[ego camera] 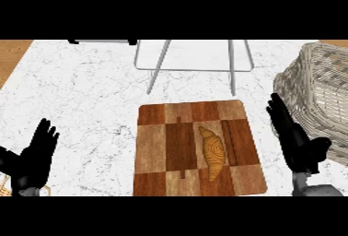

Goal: Pick the croissant from the cutting board and place it in the basket

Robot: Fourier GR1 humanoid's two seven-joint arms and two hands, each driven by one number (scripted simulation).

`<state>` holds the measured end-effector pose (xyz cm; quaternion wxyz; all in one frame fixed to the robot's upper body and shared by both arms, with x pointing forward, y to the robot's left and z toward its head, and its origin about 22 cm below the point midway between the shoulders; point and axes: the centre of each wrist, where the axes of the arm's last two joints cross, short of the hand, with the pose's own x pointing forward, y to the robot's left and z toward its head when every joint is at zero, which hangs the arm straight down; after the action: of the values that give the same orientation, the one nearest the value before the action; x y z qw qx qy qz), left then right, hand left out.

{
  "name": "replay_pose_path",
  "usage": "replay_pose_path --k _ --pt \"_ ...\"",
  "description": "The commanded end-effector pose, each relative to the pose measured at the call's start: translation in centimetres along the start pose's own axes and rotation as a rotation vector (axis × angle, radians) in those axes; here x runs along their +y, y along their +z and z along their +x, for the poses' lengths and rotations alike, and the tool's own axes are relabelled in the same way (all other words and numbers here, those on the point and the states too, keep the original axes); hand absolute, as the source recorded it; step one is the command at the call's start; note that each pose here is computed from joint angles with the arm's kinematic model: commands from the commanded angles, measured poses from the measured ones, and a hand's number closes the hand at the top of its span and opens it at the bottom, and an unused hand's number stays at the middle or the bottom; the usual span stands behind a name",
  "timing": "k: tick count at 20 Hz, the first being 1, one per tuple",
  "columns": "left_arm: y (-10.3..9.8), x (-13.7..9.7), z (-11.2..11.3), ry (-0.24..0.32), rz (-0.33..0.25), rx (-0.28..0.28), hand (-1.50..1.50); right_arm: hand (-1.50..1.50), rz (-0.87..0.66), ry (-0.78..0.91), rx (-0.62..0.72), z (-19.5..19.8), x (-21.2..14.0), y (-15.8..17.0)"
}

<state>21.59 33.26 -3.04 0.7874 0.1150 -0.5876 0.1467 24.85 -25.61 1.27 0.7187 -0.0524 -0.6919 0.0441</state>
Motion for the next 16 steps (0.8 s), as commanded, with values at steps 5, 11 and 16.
replay_pose_path --k 5,11,16 --pt "-2.4 -2.9 5.2 -0.183 -0.183 -0.176 0.0 1.5 0.499 -0.088 -0.432 11.4 5.2 -5.9" --pt "-3.1 -5.2 7.7 -0.219 -0.3 -0.166 0.0 -1.5 0.979 0.434 -0.747 12.5 10.6 -3.3" --pt "-3.9 -3.8 8.0 -0.234 -0.271 -0.136 0.0 -1.5 0.881 0.427 -0.809 11.6 20.3 0.0"
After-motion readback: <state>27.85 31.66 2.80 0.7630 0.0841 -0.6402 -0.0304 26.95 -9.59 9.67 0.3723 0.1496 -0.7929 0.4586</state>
